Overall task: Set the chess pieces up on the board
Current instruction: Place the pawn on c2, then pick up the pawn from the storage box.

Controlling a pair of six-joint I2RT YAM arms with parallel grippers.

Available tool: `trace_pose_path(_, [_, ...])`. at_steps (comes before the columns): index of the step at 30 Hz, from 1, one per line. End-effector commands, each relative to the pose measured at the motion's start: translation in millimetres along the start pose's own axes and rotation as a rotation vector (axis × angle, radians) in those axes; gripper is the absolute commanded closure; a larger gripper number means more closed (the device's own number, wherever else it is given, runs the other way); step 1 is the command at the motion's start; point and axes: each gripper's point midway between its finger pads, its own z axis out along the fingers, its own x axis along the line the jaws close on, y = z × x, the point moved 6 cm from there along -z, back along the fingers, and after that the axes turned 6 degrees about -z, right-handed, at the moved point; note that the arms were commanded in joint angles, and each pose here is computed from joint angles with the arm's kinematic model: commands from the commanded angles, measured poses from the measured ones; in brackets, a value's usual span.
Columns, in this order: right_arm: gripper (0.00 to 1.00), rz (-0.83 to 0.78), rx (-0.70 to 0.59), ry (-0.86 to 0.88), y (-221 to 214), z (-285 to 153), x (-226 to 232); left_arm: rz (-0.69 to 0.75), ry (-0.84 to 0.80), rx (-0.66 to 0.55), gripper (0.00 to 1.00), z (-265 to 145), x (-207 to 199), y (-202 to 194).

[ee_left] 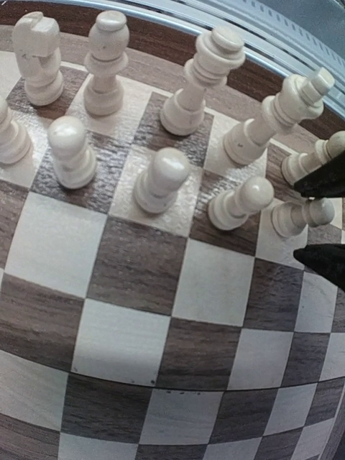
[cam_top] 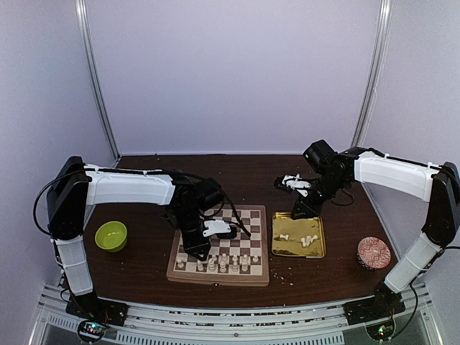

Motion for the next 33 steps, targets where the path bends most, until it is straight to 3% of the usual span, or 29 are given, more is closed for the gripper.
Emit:
trace_pose_path(1, [0.77,-0.005,-0.017,-0.003,6.2,-5.4,-2.5,0.011,0.013,-0.005,0.76,-3.1,-1.2,-0.5])
trace_pose_path(5, [0.77,-0.005,-0.015,0.003,6.0,-5.1,-1.7,0.023,0.024,-0.044,0.74,-20.0,-4.5,1.5])
trace_pose_path(10, [0.75,-0.013,0.012,-0.007,2.6,-2.7,-3.0,0.063,0.064,-0.187,0.70,-76.4,-11.2,14.3])
trace_pose_path(17, [0.72,-0.057,0.180,0.013,-12.1,34.6,-4.0,0.041,0.280,-0.577,0.65,-170.5,9.9,51.6])
trace_pose_path(21, [0.71,-0.091,0.271,-0.057,-18.3,55.1,-9.4,0.015,0.253,-0.761,0.63,-194.9,13.4,69.7])
trace_pose_path(26, [0.69,-0.094,0.327,-0.063,-22.1,72.4,-7.0,-0.045,0.249,-0.842,0.61,-192.6,25.2,59.9])
trace_pose_path(33, [0.68,-0.105,0.334,0.000,-15.6,84.8,4.1,-0.097,0.269,-0.829,0.59,-184.5,35.2,47.8])
